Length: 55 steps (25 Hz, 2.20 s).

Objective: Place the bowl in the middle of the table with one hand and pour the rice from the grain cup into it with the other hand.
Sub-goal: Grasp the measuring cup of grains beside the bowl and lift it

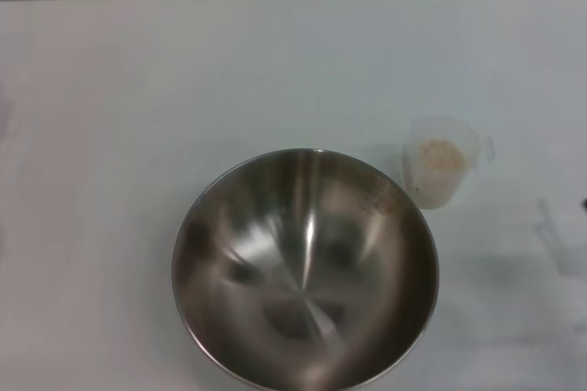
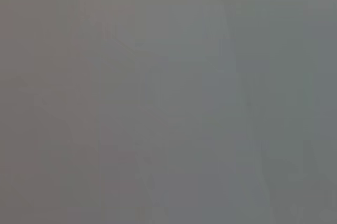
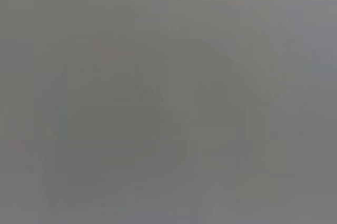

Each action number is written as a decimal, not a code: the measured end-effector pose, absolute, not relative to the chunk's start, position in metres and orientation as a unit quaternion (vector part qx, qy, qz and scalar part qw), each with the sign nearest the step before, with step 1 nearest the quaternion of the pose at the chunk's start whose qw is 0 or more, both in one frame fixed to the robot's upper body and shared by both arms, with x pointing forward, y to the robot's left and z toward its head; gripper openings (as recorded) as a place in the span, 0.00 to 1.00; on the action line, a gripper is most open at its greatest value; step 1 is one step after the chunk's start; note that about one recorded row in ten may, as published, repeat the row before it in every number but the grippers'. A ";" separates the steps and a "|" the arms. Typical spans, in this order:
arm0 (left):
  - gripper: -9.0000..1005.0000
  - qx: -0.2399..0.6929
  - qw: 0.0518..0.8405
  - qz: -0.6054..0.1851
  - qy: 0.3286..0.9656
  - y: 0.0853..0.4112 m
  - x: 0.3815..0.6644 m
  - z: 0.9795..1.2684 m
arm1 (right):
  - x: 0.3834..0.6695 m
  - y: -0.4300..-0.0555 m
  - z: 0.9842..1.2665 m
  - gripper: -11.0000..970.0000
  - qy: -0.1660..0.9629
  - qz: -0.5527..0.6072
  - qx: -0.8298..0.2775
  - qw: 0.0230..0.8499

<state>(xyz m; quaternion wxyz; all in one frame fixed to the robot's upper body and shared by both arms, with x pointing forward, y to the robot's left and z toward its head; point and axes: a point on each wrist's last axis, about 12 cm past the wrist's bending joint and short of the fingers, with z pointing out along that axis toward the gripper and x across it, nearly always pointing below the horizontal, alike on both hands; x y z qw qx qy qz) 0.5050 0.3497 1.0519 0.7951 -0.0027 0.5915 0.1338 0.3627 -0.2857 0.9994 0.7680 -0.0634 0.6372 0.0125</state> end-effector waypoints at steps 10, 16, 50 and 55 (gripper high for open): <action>0.82 -0.051 0.785 0.104 0.609 0.366 0.484 1.039 | 0.400 -0.266 0.978 0.86 0.710 0.048 -0.091 0.697; 0.82 -0.054 0.782 0.106 0.612 0.367 0.480 1.036 | 0.403 -0.263 0.977 0.86 0.715 0.051 -0.093 0.691; 0.82 -0.068 0.782 0.101 0.611 0.370 0.462 1.031 | 0.432 -0.261 0.975 0.86 0.733 0.050 -0.107 0.670; 0.82 -0.069 0.782 0.100 0.612 0.370 0.462 1.031 | 0.435 -0.261 0.975 0.86 0.734 0.049 -0.112 0.668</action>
